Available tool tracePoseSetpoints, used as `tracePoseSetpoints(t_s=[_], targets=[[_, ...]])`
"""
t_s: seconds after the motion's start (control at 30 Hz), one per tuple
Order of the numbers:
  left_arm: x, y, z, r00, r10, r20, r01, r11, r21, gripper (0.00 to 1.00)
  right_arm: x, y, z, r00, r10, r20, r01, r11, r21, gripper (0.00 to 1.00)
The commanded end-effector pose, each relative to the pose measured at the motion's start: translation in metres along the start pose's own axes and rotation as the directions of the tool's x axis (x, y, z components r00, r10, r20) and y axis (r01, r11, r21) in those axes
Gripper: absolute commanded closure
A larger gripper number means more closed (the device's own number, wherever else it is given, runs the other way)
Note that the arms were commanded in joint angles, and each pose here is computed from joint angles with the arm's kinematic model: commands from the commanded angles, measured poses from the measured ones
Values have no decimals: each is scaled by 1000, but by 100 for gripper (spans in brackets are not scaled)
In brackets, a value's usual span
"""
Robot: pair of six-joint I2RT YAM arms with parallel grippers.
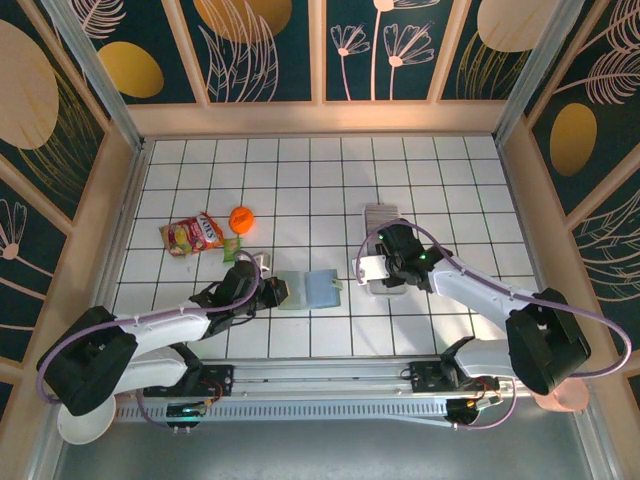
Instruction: Put the credit cards into the card holder
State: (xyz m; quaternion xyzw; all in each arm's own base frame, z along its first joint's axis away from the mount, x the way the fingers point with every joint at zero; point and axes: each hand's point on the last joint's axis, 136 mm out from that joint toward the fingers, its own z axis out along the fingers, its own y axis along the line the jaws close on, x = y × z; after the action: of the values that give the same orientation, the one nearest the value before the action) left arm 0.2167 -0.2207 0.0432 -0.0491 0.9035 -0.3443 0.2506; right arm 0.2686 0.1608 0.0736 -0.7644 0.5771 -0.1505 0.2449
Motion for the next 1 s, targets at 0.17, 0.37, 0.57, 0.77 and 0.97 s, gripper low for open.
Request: tracePoseSetpoints(t_s=[0.17,0.37,0.57,0.77,0.97], targets=[[2,0,2,1000,-14,-4,14,1000,16,100,-2,-23,-13,1000,17,5,-17,996,82,58],[3,4,4,1000,-18,-6,18,1000,4,100,-4,-25,-16,1000,20,14,-21,996,88,65],[3,12,5,1000,-13,4,14,1000,-27,100,-4,-21,-19,1000,19,11,-19,997,73,69],[4,19,7,1000,-7,7,8,998,-57,100,-9,-25,-26,999,41,31,-43,996,80,73],[5,23,9,1000,-9,7,9,998,-69,100,-15,-17,-35,997,55,62,-57,998,31,74]])
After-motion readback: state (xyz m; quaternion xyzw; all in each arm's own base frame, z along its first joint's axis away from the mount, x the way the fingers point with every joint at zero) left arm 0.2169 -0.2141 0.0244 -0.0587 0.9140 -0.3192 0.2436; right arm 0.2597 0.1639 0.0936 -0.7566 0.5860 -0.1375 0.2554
